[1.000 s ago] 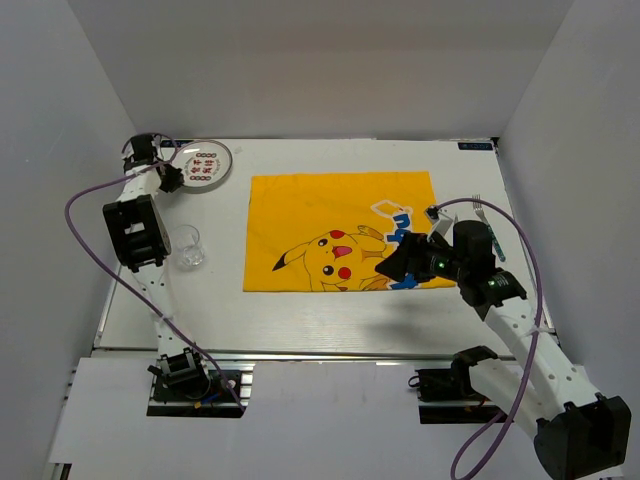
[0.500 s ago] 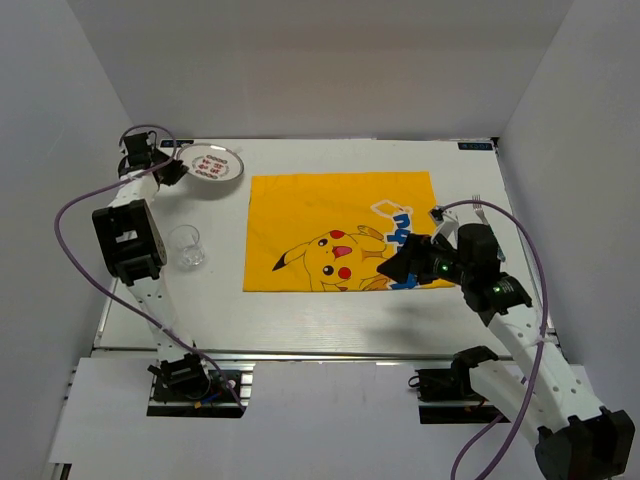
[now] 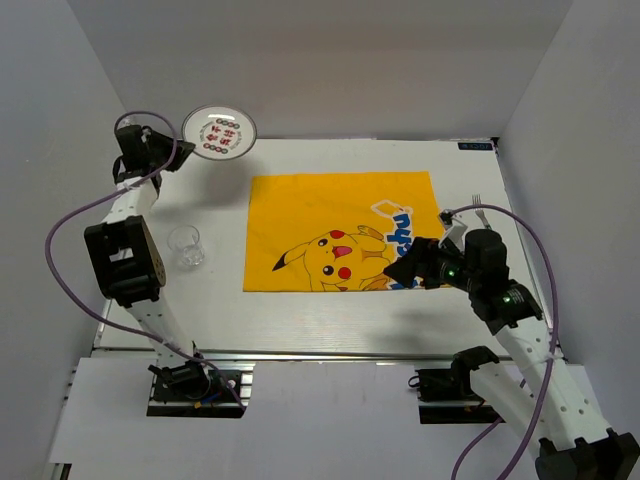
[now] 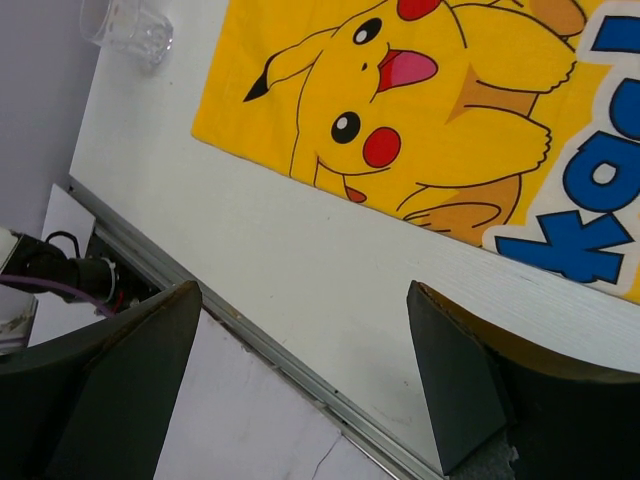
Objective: Set the dinner table for one person
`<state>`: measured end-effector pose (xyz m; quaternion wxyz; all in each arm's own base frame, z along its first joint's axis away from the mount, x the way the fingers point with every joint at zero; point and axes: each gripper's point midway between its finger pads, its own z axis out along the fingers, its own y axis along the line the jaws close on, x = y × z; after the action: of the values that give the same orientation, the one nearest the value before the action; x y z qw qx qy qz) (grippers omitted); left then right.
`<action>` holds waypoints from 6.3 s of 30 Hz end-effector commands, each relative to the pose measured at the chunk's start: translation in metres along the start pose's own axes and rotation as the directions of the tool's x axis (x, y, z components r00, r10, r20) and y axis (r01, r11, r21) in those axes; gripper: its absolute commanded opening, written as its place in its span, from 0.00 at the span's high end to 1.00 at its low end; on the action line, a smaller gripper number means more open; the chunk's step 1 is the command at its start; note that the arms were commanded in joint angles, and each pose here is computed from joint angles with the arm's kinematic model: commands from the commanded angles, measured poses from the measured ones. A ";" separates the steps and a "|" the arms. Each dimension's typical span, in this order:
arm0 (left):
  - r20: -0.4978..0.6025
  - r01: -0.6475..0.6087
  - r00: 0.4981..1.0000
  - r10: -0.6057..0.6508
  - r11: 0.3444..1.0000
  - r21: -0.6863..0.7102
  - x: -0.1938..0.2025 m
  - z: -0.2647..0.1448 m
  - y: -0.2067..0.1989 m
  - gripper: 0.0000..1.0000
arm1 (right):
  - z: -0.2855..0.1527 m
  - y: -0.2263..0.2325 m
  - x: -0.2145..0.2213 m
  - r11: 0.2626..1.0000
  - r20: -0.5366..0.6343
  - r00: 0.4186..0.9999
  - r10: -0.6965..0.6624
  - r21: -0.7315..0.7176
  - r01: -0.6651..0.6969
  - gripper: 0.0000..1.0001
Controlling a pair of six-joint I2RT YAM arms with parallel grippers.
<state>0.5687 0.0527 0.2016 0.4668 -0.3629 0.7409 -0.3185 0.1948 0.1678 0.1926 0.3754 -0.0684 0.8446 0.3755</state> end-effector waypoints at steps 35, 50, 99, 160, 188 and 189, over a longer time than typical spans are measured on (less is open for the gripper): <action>-0.570 -0.062 0.775 0.273 0.930 0.362 0.389 -0.064 -0.056 1.00 | -0.074 0.022 -0.056 0.988 0.273 0.962 0.004 0.144 -0.045 0.11; -0.555 -0.091 0.791 0.256 0.947 0.307 0.389 -0.047 -0.036 1.00 | -0.063 0.020 -0.049 0.991 0.231 0.973 0.023 0.124 -0.053 0.11; -0.027 -0.105 0.989 0.144 0.565 -0.818 0.098 -0.206 0.139 0.25 | 0.006 0.020 -0.031 0.997 0.082 0.996 0.027 -0.079 -0.020 0.11; -0.408 -0.594 0.741 0.534 0.804 -0.027 0.254 -0.186 -0.100 0.83 | 0.239 0.117 -0.051 0.939 -0.173 0.944 -0.282 0.151 0.309 1.00; -0.298 -0.637 0.759 0.580 0.756 -0.150 0.204 -0.229 -0.082 0.02 | 0.210 -0.140 -0.215 0.714 -0.085 0.995 -0.054 0.693 0.098 1.00; -0.301 -0.645 0.752 0.586 0.748 -0.157 0.202 -0.231 -0.079 0.02 | 0.209 -0.148 -0.215 0.708 -0.096 0.994 -0.050 0.698 0.103 1.00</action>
<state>0.3202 -0.1413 0.2422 0.3805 -0.1145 0.9120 -0.1022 0.5220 0.2116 0.1605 0.3736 0.0188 0.9262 0.0474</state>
